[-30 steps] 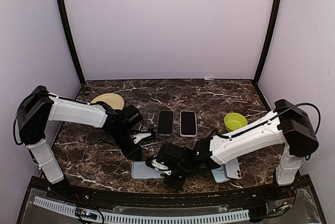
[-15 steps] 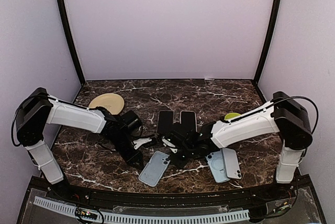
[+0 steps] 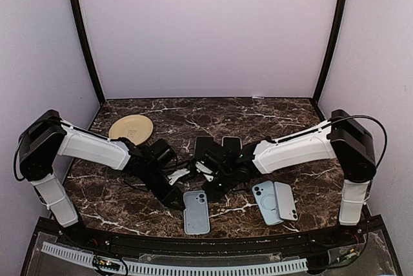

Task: Put the phone into the phone case
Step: Rotate the phone case at the corner of the board.

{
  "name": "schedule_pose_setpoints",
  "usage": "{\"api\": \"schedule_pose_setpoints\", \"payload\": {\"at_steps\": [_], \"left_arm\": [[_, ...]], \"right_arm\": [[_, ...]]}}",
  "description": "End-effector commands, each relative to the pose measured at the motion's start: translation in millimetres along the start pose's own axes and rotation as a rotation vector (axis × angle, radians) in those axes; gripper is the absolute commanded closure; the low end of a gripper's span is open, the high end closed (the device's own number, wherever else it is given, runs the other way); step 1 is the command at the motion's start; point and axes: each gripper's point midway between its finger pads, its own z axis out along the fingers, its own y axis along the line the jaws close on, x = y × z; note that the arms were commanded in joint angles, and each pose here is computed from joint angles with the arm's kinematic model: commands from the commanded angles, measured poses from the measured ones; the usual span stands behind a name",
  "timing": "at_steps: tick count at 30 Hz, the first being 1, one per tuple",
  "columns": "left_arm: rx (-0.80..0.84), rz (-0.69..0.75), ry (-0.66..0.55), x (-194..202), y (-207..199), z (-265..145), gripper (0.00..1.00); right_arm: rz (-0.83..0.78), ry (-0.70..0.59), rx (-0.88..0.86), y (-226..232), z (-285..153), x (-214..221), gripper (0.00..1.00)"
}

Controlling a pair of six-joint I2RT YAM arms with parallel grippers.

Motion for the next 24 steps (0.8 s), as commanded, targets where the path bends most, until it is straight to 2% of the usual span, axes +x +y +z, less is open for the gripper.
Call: {"api": "schedule_pose_setpoints", "payload": {"at_steps": [1,3,5,8,12,13,15,17,18,21,24], "left_arm": [[0.002,0.030,-0.075,-14.5,-9.4,-9.0,0.86],[-0.014,0.028,-0.085,-15.8,-9.1,-12.9,0.86],[-0.035,0.033,-0.093,-16.6,-8.2,-17.6,0.86],[-0.097,0.050,-0.104,-21.5,-3.5,-27.5,0.86],[-0.138,0.071,-0.114,-33.6,-3.6,-40.3,0.81],[-0.150,0.072,-0.111,-34.7,-2.2,-42.6,0.80],[-0.160,0.089,-0.125,-41.8,-3.5,-48.3,0.75],[-0.167,0.109,-0.138,-47.3,-5.6,-53.4,0.65],[-0.168,0.118,-0.148,-50.5,-7.2,-56.2,0.57],[-0.177,0.131,-0.157,-53.7,-7.0,-59.8,0.43],[-0.173,0.136,-0.159,-53.2,-9.0,-61.6,0.39]], "right_arm": [[0.149,-0.076,0.056,-22.8,-40.6,-29.5,1.00],[0.218,-0.090,0.122,-39.6,-62.3,-29.6,1.00],[0.309,-0.088,0.194,-59.1,-81.6,-19.0,0.90],[0.449,-0.058,0.290,-90.1,-106.9,15.2,0.59],[0.629,0.000,0.339,-118.8,-125.0,68.3,0.10],[0.679,0.028,0.333,-124.8,-126.5,83.0,0.02],[0.752,0.067,0.306,-129.5,-129.3,107.5,0.01],[0.813,0.087,0.263,-131.2,-129.9,127.1,0.02],[0.841,0.091,0.243,-132.2,-129.1,136.3,0.02],[0.919,0.090,0.169,-132.3,-124.4,155.4,0.01],[0.961,0.105,0.081,-126.1,-113.0,169.8,0.01]]}}
